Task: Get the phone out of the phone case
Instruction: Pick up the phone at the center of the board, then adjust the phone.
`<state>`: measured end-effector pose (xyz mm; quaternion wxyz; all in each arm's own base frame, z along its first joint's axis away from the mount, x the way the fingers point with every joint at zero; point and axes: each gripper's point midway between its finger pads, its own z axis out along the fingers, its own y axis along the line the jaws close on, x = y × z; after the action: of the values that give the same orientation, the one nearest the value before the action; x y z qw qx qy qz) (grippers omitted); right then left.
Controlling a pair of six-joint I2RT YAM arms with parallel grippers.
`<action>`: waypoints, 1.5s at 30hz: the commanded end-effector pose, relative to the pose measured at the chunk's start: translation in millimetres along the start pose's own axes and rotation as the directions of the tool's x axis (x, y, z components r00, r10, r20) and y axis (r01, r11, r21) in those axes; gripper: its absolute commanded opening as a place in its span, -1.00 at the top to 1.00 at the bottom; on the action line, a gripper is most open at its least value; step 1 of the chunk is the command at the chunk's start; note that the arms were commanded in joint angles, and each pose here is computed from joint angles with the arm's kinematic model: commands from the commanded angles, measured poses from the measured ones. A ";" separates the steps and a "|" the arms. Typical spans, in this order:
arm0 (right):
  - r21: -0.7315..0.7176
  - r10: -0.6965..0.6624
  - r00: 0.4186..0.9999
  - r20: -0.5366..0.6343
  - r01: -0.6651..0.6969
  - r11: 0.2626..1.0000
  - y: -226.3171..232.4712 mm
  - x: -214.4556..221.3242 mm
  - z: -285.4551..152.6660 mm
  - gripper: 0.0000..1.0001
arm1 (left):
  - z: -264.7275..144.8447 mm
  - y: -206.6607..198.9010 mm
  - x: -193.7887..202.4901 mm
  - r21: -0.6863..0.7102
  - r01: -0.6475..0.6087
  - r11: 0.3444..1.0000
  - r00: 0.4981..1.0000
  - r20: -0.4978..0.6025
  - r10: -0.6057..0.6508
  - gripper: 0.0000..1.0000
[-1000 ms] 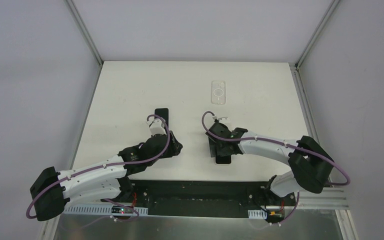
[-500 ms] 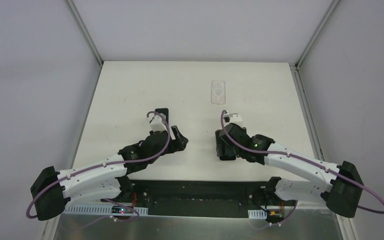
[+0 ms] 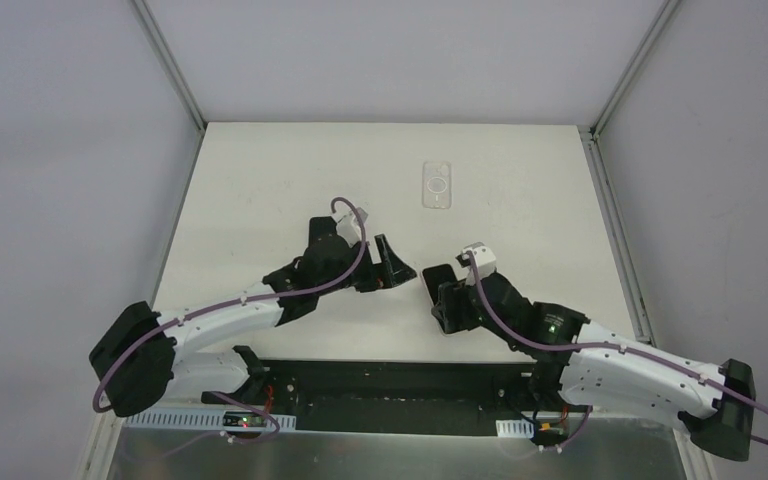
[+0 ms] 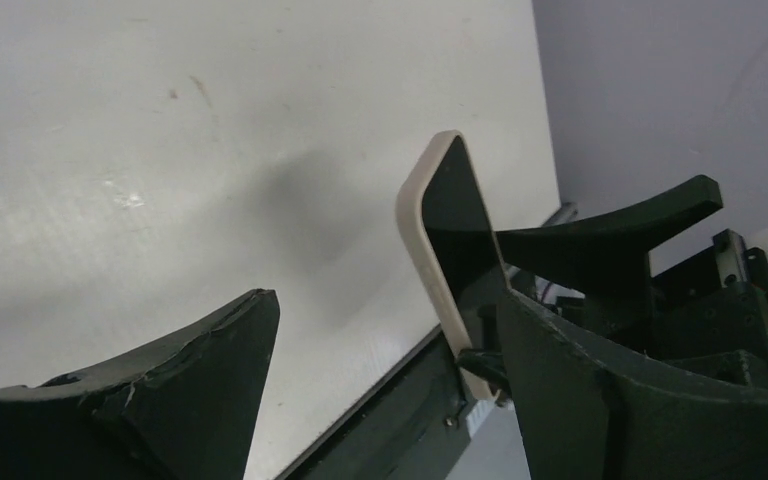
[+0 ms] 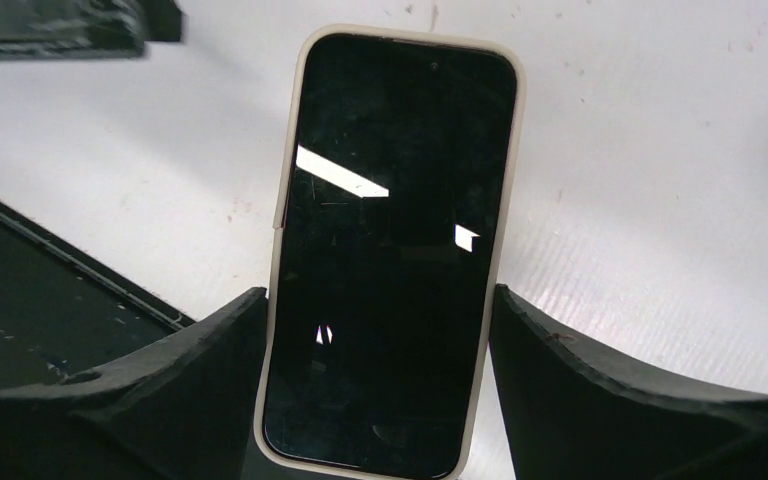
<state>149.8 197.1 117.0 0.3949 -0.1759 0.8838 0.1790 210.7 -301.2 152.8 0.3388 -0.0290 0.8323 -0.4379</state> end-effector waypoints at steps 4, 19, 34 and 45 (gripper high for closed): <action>-0.114 0.016 0.974 0.225 0.010 0.993 24.3 -45.0 -13.1 1.00 | 8.2 -83.0 -1.2 0.314 0.078 0.946 0.991 -0.125 -0.040 -0.60; -0.162 0.030 0.958 0.284 0.017 0.987 36.8 -55.8 -22.2 1.00 | 24.2 -87.0 7.6 0.347 0.138 0.928 0.982 -0.171 -0.082 -0.30; -0.174 0.023 0.952 0.306 0.032 0.984 42.8 -58.3 -24.1 1.00 | 31.0 -93.5 9.7 0.389 0.186 0.902 0.974 -0.194 -0.117 0.34; -0.185 0.025 0.952 0.305 0.033 0.982 44.7 -57.1 -26.7 0.89 | 29.0 -95.1 9.0 0.407 0.192 0.893 0.974 -0.189 -0.124 1.00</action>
<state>145.4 221.3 152.4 0.4779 -0.2054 0.8191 0.2419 198.0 -376.8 177.1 0.2176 -0.0059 0.7743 -0.5941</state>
